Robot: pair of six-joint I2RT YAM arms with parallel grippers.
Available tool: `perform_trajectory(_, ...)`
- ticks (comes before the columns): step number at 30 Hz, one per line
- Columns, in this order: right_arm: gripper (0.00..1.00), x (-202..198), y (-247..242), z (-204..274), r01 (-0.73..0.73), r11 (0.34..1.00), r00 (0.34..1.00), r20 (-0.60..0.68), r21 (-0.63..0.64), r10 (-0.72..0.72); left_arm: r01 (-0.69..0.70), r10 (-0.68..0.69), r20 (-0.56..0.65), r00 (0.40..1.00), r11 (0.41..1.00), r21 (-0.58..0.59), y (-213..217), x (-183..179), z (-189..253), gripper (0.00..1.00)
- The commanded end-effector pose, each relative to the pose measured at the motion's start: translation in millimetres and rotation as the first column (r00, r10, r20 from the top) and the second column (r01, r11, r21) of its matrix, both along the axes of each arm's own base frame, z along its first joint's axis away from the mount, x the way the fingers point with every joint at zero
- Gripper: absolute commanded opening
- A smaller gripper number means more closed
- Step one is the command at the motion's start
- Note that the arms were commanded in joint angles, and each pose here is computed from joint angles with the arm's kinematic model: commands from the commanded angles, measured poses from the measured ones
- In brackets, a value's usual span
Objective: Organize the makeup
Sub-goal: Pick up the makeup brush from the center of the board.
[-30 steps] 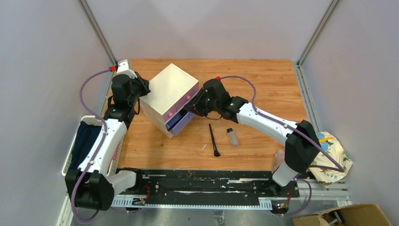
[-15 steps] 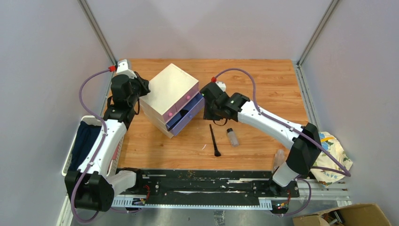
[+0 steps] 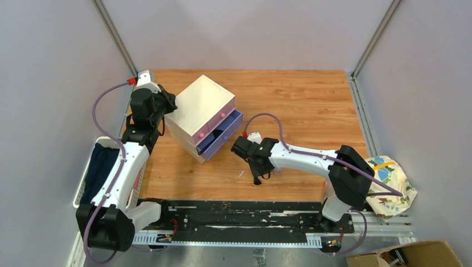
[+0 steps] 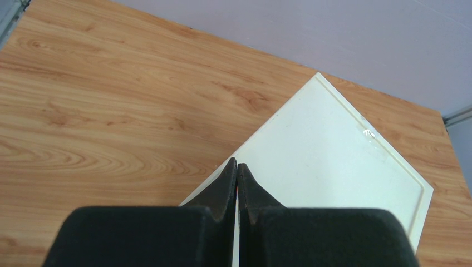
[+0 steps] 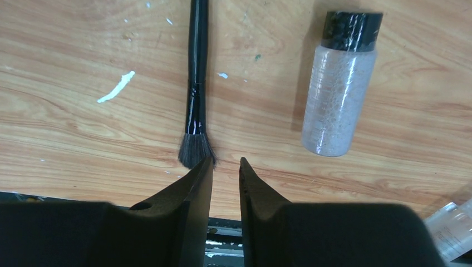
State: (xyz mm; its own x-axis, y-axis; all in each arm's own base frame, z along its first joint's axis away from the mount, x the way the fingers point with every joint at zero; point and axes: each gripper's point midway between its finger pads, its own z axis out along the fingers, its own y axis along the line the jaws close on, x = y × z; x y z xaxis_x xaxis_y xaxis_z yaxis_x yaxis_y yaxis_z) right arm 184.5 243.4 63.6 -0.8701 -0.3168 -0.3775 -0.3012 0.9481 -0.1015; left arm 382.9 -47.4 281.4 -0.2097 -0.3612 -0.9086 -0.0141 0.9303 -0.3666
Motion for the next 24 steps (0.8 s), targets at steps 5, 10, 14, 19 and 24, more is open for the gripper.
perform_trajectory(5, 0.27, -16.2, -1.9, -25.5, -0.009, 1.0, 1.0, -0.023, -0.013, 0.008, 0.009, -0.009, 0.0, 1.0, 1.0, 0.009, -1.9, -5.7, -1.9, 0.0)
perform_trajectory(10, 0.27, -23.1, 9.5, -27.2, -0.011, 0.999, 0.999, -0.036, 0.052, 0.012, 0.005, -0.005, -0.002, 1.0, 1.0, 0.012, -0.9, -6.8, -2.7, 0.0)
perform_trajectory(14, 0.27, -28.1, 17.5, -27.0, -0.02, 0.997, 0.999, -0.035, 0.077, 0.023, 0.009, -0.009, -0.002, 1.0, 1.0, 0.008, -1.9, -7.0, -2.2, 0.0)
perform_trajectory(19, 0.27, -32.4, 18.7, -36.3, -0.003, 0.997, 0.999, -0.047, 0.073, 0.006, 0.007, -0.007, -0.005, 1.0, 1.0, 0.009, -1.5, -8.2, -4.4, 0.0)
perform_trajectory(24, 0.26, -34.8, 14.2, -47.3, 0.02, 0.998, 0.998, -0.058, 0.058, -0.017, 0.008, -0.007, -0.009, 1.0, 1.0, 0.012, -1.3, -9.7, -7.4, 0.0)
